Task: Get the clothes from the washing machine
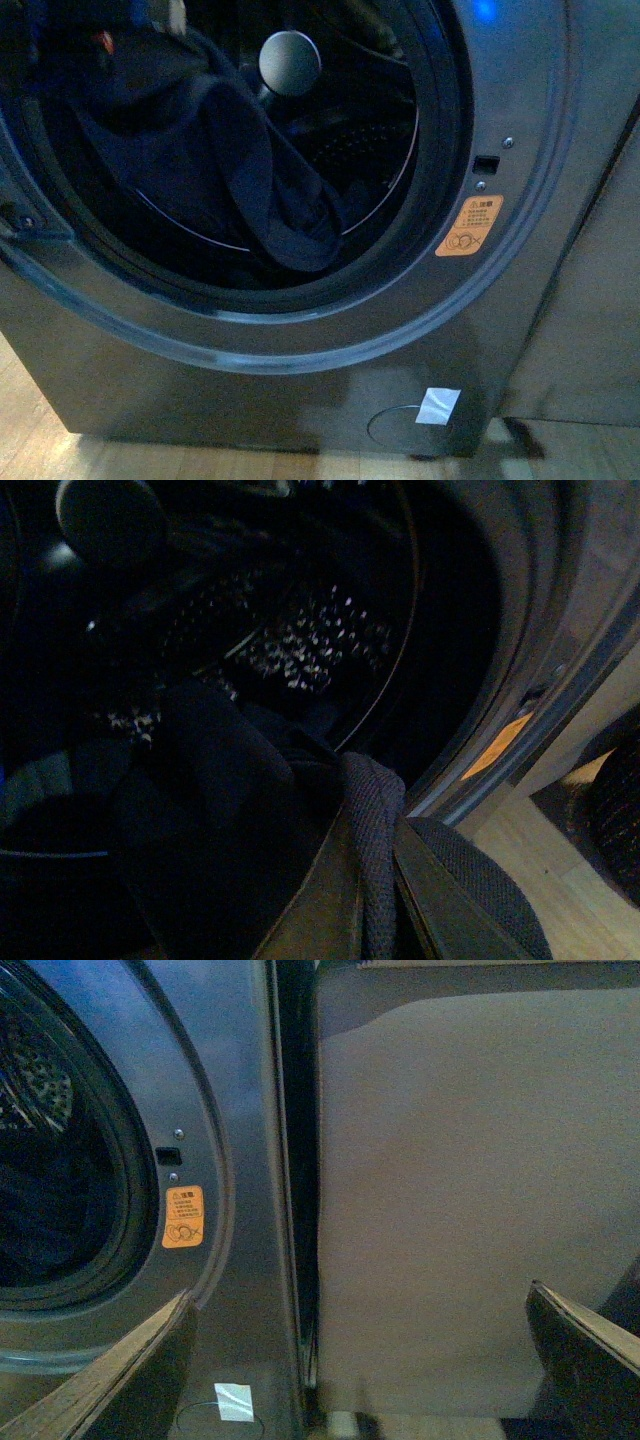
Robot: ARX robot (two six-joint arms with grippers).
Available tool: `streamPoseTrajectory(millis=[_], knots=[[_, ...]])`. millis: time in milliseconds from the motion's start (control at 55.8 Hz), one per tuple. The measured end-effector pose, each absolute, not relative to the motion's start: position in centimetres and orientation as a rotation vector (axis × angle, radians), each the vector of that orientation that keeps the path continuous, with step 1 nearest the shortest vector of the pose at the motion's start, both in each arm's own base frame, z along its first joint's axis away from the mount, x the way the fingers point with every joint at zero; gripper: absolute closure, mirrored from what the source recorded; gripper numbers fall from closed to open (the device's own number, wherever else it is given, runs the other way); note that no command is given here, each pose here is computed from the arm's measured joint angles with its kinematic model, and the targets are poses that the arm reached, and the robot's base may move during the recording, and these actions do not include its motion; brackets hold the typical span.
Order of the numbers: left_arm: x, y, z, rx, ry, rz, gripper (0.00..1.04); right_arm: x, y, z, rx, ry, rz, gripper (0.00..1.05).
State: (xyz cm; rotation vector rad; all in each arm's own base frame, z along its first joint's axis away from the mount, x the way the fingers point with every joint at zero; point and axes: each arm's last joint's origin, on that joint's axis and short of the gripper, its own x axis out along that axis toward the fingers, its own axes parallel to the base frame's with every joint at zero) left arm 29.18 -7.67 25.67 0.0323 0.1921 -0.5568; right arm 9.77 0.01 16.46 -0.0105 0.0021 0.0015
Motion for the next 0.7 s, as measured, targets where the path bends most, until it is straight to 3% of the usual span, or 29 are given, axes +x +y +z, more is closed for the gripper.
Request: streamPoseTrajectory(millis=[394, 699], knots=[[24.4, -10.2, 38.9, 0.074, -0.141, -0.728, 1.01, 9.8, 0.0, 16.5, -0.010, 0.002, 0.002, 0.07], [25.7, -14.6, 46.8, 0.107, -0.243, -0.769, 1.01, 9.8, 0.0, 16.5, -0.010, 0.002, 0.002, 0.07]])
